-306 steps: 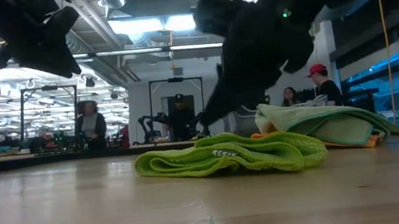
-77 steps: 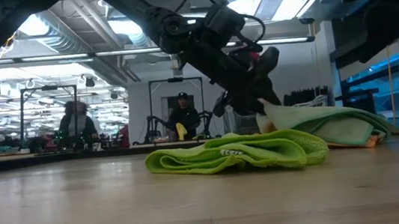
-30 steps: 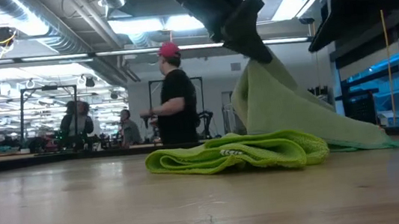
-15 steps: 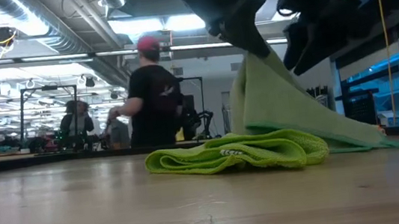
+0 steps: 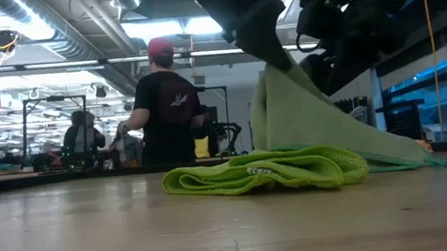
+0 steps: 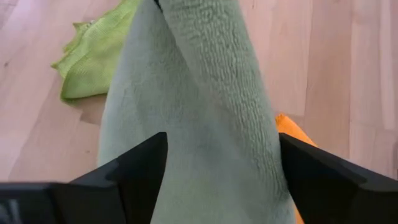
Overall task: Fold microfiber towels
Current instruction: Adjust the green microfiber cloth
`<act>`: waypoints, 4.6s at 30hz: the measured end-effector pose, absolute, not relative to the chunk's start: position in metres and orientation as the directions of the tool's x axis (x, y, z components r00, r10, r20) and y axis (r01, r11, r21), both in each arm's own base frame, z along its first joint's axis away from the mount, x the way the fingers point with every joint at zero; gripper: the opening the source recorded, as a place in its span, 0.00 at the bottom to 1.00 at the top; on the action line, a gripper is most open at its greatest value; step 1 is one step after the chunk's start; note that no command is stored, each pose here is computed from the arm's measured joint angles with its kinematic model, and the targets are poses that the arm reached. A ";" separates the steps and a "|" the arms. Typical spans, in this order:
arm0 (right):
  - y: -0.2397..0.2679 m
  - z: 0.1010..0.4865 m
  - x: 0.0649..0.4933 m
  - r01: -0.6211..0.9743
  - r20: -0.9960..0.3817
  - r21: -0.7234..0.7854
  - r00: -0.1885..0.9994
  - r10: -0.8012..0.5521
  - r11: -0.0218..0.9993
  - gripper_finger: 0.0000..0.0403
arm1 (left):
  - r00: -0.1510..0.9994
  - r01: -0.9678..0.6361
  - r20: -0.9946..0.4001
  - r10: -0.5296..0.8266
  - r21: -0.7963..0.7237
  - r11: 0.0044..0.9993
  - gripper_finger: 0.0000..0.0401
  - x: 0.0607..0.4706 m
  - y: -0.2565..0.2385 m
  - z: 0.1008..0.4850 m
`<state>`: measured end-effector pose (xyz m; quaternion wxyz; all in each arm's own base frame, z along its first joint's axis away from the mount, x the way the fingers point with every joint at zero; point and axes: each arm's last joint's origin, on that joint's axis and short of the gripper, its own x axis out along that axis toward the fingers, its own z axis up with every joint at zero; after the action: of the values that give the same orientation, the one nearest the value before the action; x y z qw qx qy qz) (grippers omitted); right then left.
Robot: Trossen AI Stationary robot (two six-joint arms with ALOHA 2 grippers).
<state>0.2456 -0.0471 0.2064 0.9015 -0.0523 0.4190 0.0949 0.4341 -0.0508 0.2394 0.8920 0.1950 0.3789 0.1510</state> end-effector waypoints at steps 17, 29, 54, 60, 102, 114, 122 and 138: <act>-0.049 0.193 0.253 -0.053 -0.814 -0.016 0.581 0.017 0.998 0.04 | 0.651 -0.139 -0.628 0.425 0.452 0.881 0.00 0.418 -0.046 0.262; -0.030 0.252 0.226 0.257 -0.852 -0.048 0.494 -0.174 0.965 0.02 | 0.632 -0.271 -0.625 0.458 0.375 0.886 0.13 0.405 -0.022 0.285; -0.014 0.323 0.216 0.216 -0.890 0.091 0.456 -0.018 0.972 0.02 | 0.518 -0.484 -0.533 0.669 0.463 0.743 0.25 0.377 0.013 0.319; -0.042 0.259 0.206 0.334 -0.943 -0.034 0.300 -0.141 0.942 0.02 | 0.509 -0.500 -0.531 0.678 0.458 0.735 0.25 0.377 0.019 0.319; -0.060 0.261 0.200 0.409 -0.955 0.129 0.296 0.002 0.904 0.02 | 0.405 -0.553 -0.577 0.709 0.463 0.693 0.25 0.368 0.048 0.313; -0.079 0.224 0.189 0.457 -0.939 -0.204 0.159 -0.306 0.866 0.12 | 0.406 -0.556 -0.577 0.709 0.459 0.692 0.25 0.368 0.048 0.313; -0.078 0.224 0.189 0.435 -0.947 -0.172 0.172 -0.270 0.884 0.36 | 0.409 -0.570 -0.580 0.705 0.440 0.693 0.25 0.368 0.048 0.313; -0.076 0.243 0.175 0.630 -0.936 -0.292 -0.035 -0.349 0.720 0.46 | 0.409 -0.576 -0.581 0.704 0.434 0.693 0.25 0.369 0.048 0.313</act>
<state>0.1746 -0.0764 0.2430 0.6857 0.1122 0.6244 -0.3570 0.3686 0.0477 0.3125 0.8352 0.0827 0.3856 0.3832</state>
